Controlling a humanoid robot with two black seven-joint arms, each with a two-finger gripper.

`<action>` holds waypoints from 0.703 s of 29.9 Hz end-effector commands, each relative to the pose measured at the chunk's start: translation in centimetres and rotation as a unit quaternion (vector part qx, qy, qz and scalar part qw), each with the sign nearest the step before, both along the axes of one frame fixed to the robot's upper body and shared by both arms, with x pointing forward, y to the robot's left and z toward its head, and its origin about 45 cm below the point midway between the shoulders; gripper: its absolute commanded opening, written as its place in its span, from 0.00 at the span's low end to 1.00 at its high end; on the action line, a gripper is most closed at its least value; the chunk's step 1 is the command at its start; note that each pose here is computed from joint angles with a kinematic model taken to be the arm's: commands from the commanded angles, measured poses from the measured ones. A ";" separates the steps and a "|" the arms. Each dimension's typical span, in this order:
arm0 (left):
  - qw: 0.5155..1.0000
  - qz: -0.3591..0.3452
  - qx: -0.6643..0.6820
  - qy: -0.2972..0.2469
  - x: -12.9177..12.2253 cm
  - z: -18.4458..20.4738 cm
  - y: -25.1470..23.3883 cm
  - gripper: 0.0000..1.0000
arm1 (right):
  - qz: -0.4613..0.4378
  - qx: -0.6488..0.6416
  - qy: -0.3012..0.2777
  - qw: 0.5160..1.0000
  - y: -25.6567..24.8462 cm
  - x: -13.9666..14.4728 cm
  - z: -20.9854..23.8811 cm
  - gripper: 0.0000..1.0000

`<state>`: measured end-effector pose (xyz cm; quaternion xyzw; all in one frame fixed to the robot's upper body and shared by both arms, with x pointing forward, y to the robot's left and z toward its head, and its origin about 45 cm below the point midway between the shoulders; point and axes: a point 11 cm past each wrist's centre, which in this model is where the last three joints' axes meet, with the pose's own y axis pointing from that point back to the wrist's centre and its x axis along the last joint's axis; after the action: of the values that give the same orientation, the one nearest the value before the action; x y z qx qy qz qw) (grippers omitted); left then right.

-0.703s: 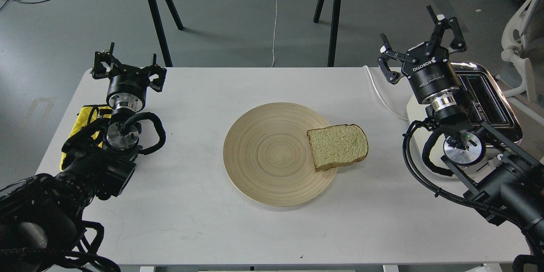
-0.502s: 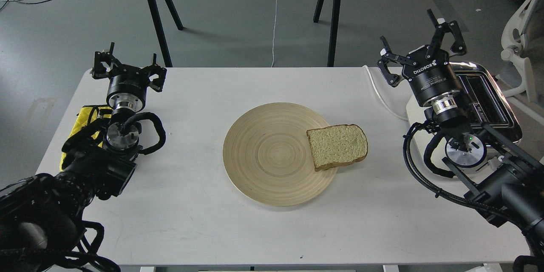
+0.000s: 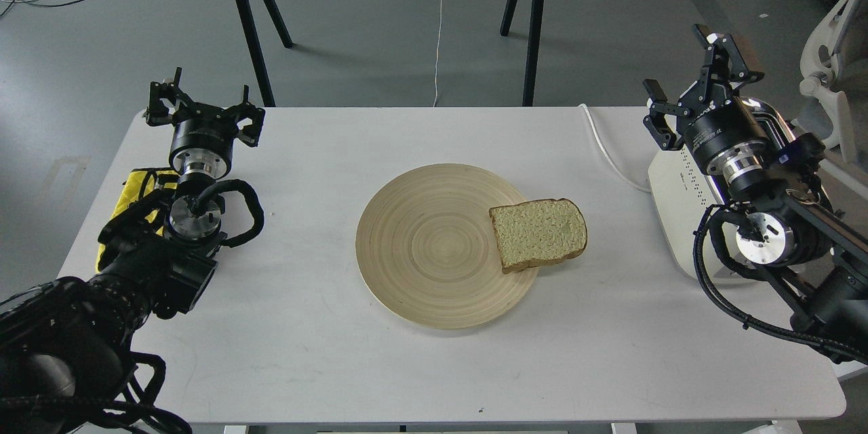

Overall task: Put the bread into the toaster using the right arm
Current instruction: 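Lower the right gripper from beside the toaster toward the table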

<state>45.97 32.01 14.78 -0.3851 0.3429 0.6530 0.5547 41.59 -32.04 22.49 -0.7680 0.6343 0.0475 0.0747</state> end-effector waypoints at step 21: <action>1.000 -0.001 0.000 0.000 0.0 0.0 0.0 1.00 | 0.025 -0.307 0.079 0.948 1.5 -5.9 -8.9 1.00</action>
<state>45.98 31.97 14.79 -0.3851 0.3433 0.6525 0.5550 36.28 -30.32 14.32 -0.7625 0.6091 -0.0864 -0.2004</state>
